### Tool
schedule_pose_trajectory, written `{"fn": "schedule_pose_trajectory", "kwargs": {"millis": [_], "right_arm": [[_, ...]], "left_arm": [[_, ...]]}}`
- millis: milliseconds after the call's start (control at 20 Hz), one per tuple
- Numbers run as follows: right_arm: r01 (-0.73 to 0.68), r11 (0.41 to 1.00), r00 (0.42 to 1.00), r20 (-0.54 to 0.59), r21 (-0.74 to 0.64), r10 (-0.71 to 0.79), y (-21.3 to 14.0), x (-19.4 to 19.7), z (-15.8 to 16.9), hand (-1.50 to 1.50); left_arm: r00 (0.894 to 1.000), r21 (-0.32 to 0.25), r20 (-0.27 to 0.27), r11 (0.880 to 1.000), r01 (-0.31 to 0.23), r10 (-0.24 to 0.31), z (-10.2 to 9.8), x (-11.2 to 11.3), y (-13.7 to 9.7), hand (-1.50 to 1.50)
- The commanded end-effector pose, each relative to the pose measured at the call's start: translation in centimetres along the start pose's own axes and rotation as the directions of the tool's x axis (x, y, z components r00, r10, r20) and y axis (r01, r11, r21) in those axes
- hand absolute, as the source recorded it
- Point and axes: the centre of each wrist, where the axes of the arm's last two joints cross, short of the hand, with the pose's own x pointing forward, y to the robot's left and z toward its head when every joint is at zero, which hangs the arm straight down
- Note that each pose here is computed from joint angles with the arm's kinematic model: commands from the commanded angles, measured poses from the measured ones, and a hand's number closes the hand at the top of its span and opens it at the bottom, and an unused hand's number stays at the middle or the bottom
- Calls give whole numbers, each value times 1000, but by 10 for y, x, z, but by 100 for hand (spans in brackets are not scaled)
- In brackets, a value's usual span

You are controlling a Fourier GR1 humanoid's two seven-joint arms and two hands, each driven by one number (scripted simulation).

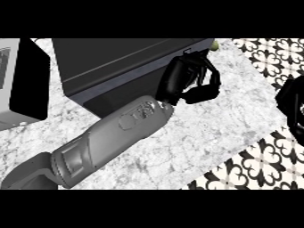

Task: Pick up the milk, place it into the microwave and close the microwave

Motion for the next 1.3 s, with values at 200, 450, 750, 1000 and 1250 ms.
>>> {"fn": "schedule_pose_trajectory", "kwargs": {"millis": [200, 450, 750, 1000, 1250], "right_arm": [[50, 991, 995, 78, 127, -60, 13, 5, -10, 150], [44, 987, 995, 83, 156, -57, 18, 13, -14, 150], [113, 960, 993, -74, 258, -97, 36, 3, -10, 150], [179, 952, 984, -66, 249, -168, 53, -5, -6, 150], [225, 947, 974, -60, 227, -217, 71, -11, 0, 150]], "left_arm": [[1000, 7, -1, 1000, -2, 2, -8, 8, -14, 150], [1000, 36, 9, 999, -18, 18, -7, 11, -15, 150], [980, 152, -179, 987, -56, 83, -3, -7, -6, 150], [856, 348, -221, 858, -378, 467, -9, 8, 17, 150], [794, 355, -244, 813, -462, 557, -5, -5, 24, 150]]}}
